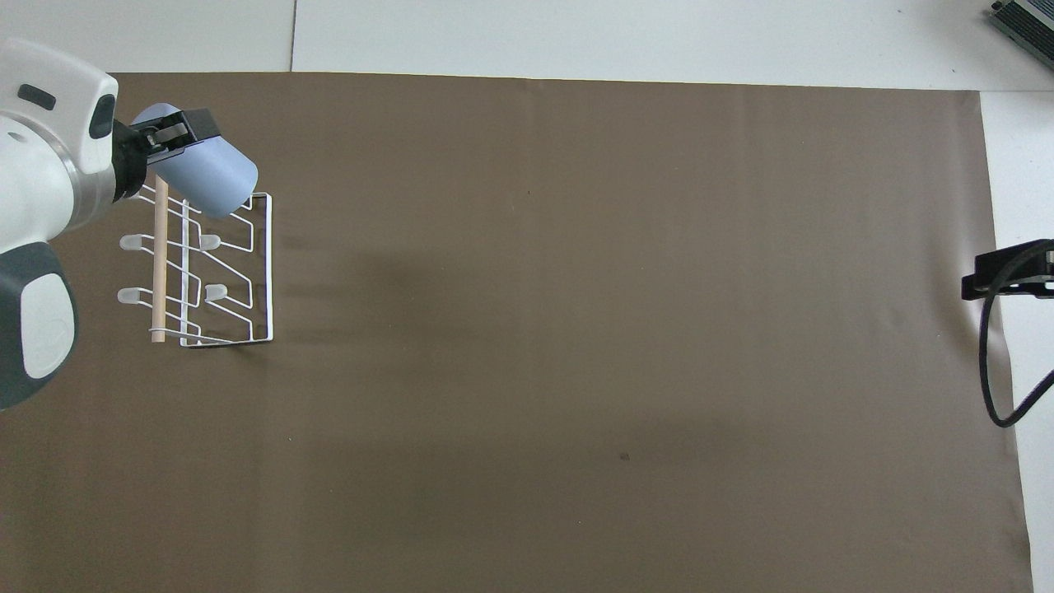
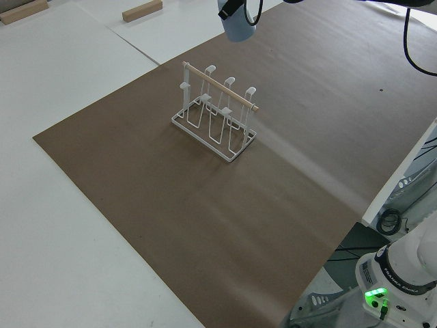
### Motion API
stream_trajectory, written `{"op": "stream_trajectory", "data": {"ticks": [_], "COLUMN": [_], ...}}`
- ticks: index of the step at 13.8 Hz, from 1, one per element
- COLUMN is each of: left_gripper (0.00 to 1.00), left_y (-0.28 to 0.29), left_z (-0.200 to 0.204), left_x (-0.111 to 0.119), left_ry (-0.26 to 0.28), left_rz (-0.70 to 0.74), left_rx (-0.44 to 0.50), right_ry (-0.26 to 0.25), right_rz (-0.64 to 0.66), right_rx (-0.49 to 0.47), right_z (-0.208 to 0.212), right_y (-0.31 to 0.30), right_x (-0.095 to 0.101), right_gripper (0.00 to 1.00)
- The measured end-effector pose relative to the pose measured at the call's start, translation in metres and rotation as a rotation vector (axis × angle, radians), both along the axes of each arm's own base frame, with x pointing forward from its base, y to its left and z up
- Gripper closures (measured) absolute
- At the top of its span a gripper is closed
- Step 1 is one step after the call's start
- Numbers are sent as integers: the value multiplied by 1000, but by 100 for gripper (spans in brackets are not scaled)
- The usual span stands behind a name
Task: Hang cup on cup holder
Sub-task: 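Carry the cup with the left gripper while the right gripper retreats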
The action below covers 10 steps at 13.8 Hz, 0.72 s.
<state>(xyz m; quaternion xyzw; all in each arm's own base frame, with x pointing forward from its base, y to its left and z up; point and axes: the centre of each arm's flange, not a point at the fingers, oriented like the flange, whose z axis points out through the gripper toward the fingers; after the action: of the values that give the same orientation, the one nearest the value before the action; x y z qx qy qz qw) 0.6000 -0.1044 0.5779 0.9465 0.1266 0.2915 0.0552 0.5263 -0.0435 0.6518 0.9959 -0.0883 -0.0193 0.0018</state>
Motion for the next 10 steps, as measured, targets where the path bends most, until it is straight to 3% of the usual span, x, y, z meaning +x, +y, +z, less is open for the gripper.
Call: {"op": "stream_trajectory", "data": {"ticks": [6, 10], "left_gripper": [26, 26], "left_y": [16, 25], "left_z": [-15, -48], "left_x": [6, 16], "left_ry": [-68, -94], "left_rz": [-20, -29], "left_rx": [68, 83], "right_ry": [11, 21], "right_rz": [2, 2], "right_rx": [1, 2], "right_z": [-4, -8], "right_y": [1, 1], "right_x": [-2, -4], "right_gripper": [0, 0]}}
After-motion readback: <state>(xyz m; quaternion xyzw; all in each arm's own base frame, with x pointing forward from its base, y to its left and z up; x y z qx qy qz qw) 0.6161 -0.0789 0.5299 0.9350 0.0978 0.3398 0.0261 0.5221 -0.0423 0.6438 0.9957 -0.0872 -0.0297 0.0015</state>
